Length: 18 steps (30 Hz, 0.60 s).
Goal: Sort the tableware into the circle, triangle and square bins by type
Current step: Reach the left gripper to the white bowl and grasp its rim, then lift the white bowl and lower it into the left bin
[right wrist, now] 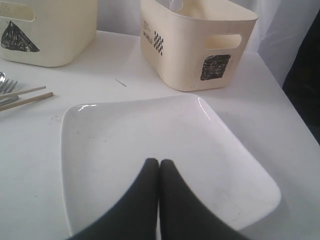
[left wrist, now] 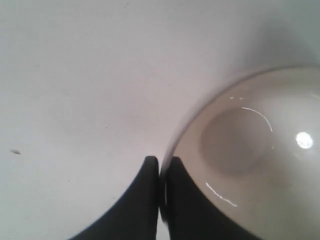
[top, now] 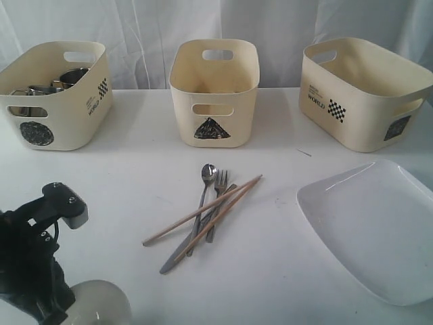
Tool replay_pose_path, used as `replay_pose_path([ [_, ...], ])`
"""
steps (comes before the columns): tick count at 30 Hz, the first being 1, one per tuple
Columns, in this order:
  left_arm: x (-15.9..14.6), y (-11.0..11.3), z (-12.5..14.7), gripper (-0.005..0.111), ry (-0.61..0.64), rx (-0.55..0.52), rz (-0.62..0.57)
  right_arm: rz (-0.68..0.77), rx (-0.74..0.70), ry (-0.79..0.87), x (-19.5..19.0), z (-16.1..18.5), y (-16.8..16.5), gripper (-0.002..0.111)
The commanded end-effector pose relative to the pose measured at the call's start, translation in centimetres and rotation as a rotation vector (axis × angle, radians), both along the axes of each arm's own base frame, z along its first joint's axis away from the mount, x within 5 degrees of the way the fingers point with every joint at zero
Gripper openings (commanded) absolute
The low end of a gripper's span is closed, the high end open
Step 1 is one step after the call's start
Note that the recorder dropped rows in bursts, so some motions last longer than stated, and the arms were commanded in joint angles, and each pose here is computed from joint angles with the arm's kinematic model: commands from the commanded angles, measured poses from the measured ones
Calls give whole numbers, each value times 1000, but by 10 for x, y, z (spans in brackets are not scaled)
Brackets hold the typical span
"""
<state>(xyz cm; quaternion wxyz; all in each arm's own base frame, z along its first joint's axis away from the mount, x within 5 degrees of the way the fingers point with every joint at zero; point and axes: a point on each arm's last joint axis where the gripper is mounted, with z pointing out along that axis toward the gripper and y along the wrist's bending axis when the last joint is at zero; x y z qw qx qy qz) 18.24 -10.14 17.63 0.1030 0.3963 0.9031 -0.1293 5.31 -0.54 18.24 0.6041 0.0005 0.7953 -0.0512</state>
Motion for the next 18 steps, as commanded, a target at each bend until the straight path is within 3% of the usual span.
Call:
replay_pose_path([
  [1, 7, 3, 19, 0, -95, 46, -51, 1, -5, -14, 0, 0, 0, 0],
  [3, 16, 7, 39, 0, -191, 99, -41, 1, -5, -14, 0, 0, 0, 0],
  [6, 38, 23, 93, 0, -456, 241, 29, 1, -5, -14, 0, 0, 0, 0],
  [9, 56, 42, 162, 0, -809, 344, 170, 1, -5, -14, 0, 0, 0, 0],
  [12, 67, 56, 219, 0, -1132, 288, 339, 1, -5, -14, 0, 0, 0, 0],
  [14, 74, 61, 246, 0, -1316, 176, 390, 1, -5, -14, 0, 0, 0, 0],
  [16, 86, 62, 256, 0, -1415, 98, 352, 1, -5, -14, 0, 0, 0, 0],
  [18, 104, 67, 253, 0, -1450, 114, 270, 1, -5, -14, 0, 0, 0, 0],
])
